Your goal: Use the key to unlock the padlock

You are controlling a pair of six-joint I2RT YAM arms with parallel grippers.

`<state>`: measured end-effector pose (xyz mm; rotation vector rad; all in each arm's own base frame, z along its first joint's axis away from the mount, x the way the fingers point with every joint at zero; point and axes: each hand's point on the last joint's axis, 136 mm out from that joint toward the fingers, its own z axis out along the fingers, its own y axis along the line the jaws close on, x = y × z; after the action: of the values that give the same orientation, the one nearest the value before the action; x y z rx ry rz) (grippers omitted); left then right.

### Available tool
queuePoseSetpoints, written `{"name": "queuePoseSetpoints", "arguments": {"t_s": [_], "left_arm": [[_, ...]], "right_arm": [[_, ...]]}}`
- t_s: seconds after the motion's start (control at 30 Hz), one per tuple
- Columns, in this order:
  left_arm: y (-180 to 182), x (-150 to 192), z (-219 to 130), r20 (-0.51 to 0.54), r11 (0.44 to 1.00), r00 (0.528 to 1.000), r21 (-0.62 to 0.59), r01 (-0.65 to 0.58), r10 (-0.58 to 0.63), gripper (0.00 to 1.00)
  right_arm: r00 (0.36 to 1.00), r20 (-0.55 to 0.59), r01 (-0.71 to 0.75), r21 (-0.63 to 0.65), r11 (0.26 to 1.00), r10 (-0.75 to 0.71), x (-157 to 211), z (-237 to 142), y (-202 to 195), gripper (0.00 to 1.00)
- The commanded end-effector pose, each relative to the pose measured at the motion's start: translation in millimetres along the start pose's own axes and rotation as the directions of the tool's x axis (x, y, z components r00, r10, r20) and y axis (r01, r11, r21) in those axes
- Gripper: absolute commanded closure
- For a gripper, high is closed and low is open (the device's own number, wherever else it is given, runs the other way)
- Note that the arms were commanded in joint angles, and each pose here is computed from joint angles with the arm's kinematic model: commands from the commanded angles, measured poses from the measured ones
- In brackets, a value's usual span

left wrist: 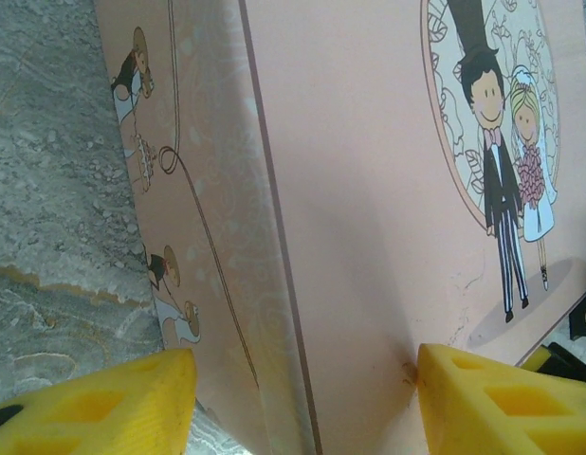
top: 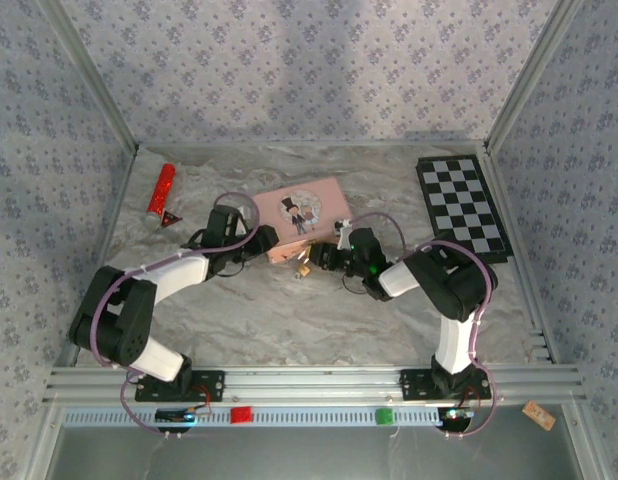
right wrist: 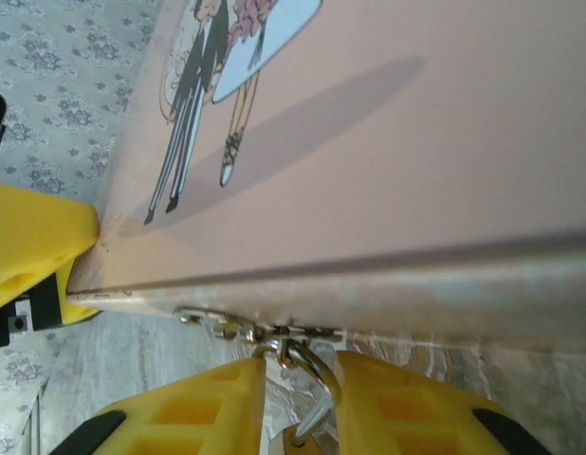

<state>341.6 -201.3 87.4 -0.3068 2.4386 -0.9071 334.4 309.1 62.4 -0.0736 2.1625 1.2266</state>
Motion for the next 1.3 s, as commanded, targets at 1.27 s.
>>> {"name": "queuePoseSetpoints", "arguments": {"t_s": [1.27], "left_arm": [[43.0,35.7,-9.2,0.046,0.975,0.994,-0.193,0.110,-0.103,0.42]], "right_arm": [[0.984,0.060,-0.168,0.051,0.985,0.165,-8.6,-32.8,-26.7,1.00]]}}
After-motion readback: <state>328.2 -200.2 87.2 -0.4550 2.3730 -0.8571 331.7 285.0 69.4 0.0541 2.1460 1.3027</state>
